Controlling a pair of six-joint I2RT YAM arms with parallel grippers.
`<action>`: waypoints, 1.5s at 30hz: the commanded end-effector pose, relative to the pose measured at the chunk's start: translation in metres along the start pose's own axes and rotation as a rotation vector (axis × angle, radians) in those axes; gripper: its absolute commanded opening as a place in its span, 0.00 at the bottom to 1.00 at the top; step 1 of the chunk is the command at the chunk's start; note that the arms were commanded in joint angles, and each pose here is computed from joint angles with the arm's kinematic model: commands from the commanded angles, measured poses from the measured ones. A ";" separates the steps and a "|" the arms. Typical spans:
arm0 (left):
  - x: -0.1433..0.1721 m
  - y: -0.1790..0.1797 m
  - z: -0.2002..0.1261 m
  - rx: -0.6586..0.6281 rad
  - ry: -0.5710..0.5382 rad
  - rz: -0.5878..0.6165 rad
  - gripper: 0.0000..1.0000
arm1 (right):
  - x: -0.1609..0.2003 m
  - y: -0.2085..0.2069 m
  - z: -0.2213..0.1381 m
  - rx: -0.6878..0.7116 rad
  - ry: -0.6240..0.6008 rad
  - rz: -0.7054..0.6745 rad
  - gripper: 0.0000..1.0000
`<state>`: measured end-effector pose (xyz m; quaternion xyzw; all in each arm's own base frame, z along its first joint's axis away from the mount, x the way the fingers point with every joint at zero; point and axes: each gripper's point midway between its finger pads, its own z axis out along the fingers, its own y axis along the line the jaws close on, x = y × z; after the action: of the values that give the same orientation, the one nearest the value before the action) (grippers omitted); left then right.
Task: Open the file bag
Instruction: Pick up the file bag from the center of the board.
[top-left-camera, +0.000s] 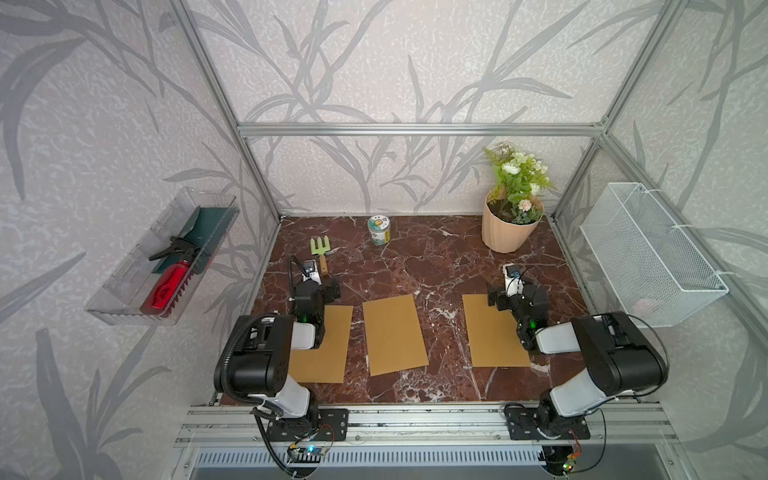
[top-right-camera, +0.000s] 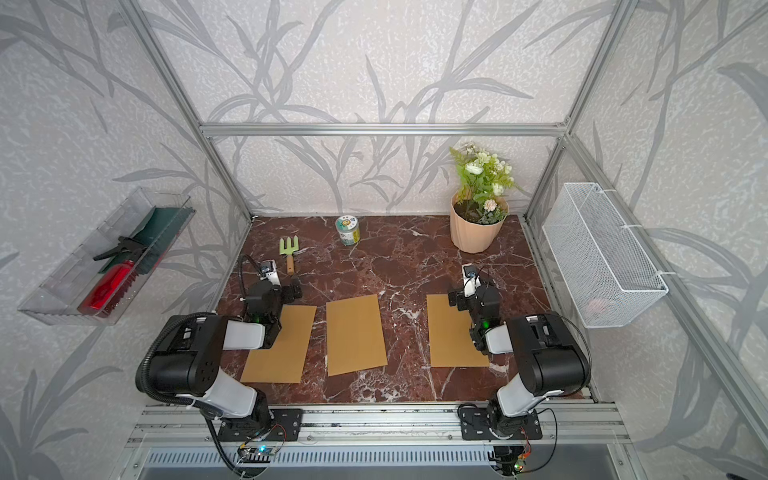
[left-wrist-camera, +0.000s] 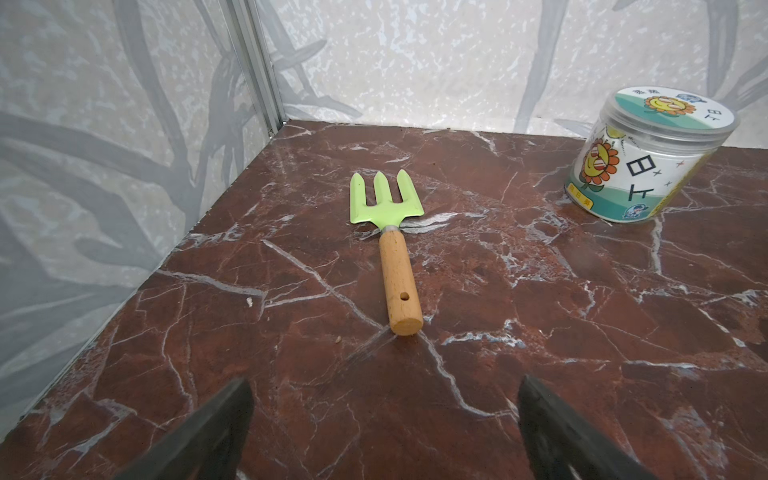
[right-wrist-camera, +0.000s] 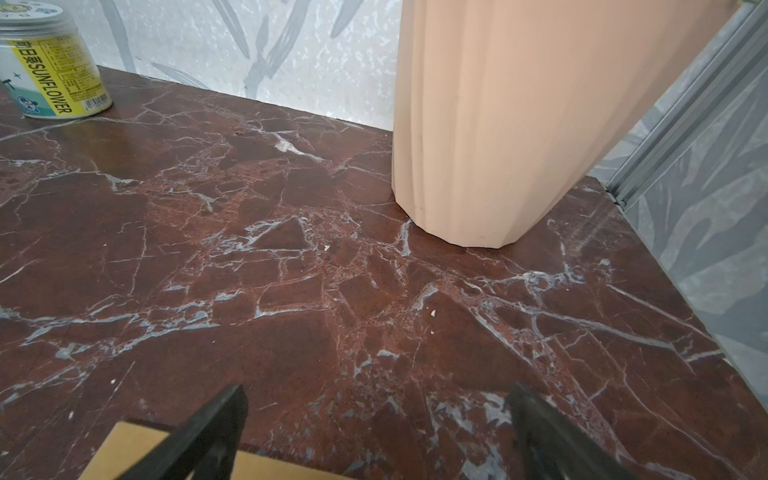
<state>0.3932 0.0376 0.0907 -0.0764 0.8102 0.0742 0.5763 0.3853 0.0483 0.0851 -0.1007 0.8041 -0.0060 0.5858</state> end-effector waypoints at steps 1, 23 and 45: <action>-0.004 0.001 0.001 0.001 -0.007 0.012 0.99 | -0.011 0.002 0.003 -0.008 -0.035 -0.008 0.99; -0.005 0.001 0.000 0.002 -0.011 0.011 0.99 | -0.012 0.002 0.003 -0.007 -0.036 -0.008 0.99; -0.051 0.021 -0.031 -0.108 -0.042 -0.040 0.99 | -0.025 -0.012 -0.015 0.062 -0.096 0.024 0.99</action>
<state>0.3824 0.0432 0.1191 -0.0904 0.8030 0.0874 0.5826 0.3845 0.0440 0.0914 -0.0905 0.8000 -0.0139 0.5930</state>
